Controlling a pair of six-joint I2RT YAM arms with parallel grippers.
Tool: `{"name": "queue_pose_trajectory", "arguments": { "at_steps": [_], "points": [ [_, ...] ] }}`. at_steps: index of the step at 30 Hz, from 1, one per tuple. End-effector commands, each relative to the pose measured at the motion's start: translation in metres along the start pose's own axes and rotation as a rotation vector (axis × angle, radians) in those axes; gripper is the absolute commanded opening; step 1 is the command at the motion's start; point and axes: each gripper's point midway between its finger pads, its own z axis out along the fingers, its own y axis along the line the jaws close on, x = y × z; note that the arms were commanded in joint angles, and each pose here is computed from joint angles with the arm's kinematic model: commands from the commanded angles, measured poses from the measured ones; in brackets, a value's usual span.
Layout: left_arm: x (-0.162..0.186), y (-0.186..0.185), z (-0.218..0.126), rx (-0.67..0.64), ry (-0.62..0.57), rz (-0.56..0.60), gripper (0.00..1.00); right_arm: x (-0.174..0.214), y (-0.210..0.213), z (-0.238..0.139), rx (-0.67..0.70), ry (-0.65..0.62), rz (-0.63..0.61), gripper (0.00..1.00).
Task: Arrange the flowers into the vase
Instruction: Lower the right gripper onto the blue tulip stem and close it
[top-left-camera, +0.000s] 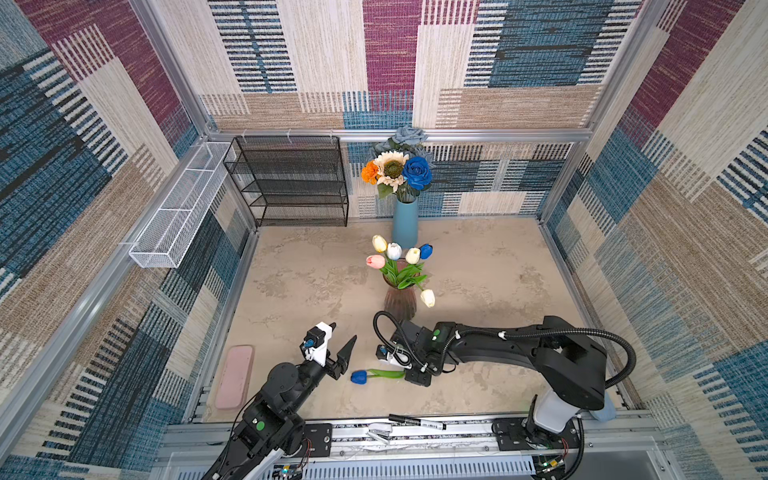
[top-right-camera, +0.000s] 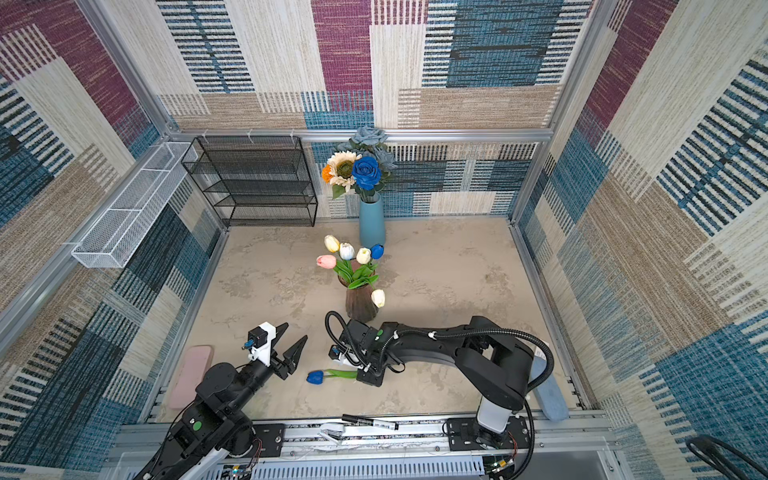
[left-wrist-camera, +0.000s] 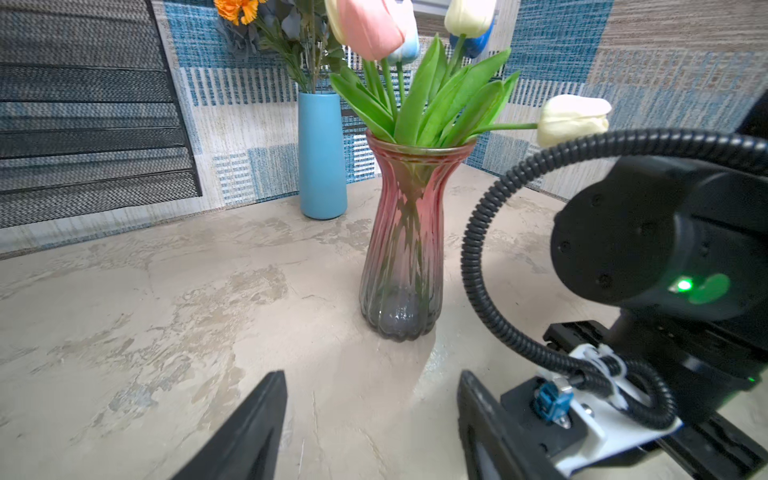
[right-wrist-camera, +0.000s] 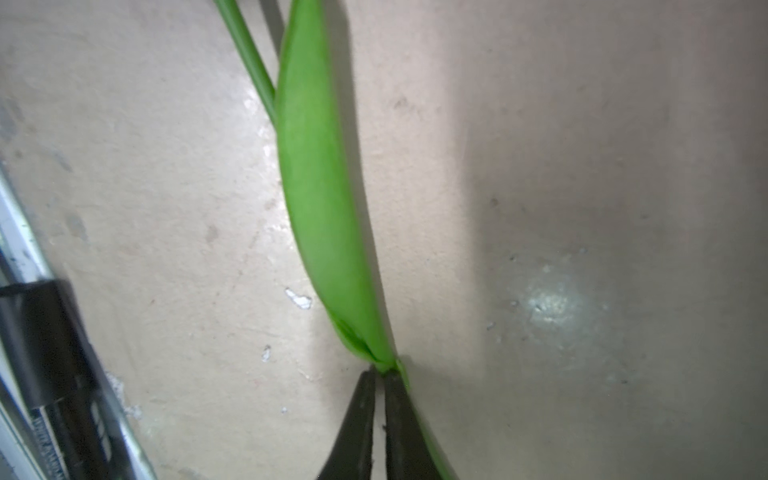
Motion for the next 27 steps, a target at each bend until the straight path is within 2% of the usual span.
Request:
{"name": "queue_pose_trajectory", "arguments": {
  "at_steps": [1, 5, 8, 12, 13, 15, 16, 17, 22, 27],
  "points": [
    [-0.025, 0.008, -0.003, -0.046, -0.086, 0.001, 0.68, -0.012, -0.002, 0.003, 0.010, -0.050, -0.026, 0.01],
    [-0.036, 0.012, -0.005, -0.070, -0.116, -0.011, 0.68, -0.037, 0.009, -0.019, -0.048, -0.184, -0.050, 0.00],
    [-0.044, 0.014, -0.008, -0.083, -0.134, -0.014, 0.68, -0.047, 0.011, -0.031, -0.060, -0.227, -0.044, 0.00],
    [-0.048, 0.017, -0.009, -0.097, -0.140, -0.014, 0.67, -0.061, 0.004, -0.053, -0.086, -0.297, 0.030, 0.00],
    [-0.048, 0.017, -0.009, -0.097, -0.144, -0.013, 0.67, -0.061, 0.006, -0.057, -0.097, -0.308, 0.018, 0.05],
    [-0.047, 0.018, -0.009, -0.103, -0.142, -0.015, 0.67, -0.054, 0.006, -0.052, -0.088, -0.290, 0.012, 0.48],
    [-0.046, 0.018, -0.009, -0.107, -0.144, -0.018, 0.67, -0.049, 0.005, -0.045, -0.078, -0.261, 0.017, 0.66],
    [-0.046, 0.018, -0.009, -0.106, -0.146, -0.017, 0.67, -0.043, 0.003, -0.038, -0.068, -0.228, 0.020, 0.70],
    [-0.044, 0.018, -0.009, -0.105, -0.134, -0.014, 0.67, -0.015, 0.001, -0.012, -0.056, -0.096, 0.002, 0.80],
    [-0.040, 0.017, -0.007, -0.101, -0.132, -0.021, 0.67, -0.018, -0.011, -0.004, 0.006, -0.096, 0.003, 0.85]
  ]
}}
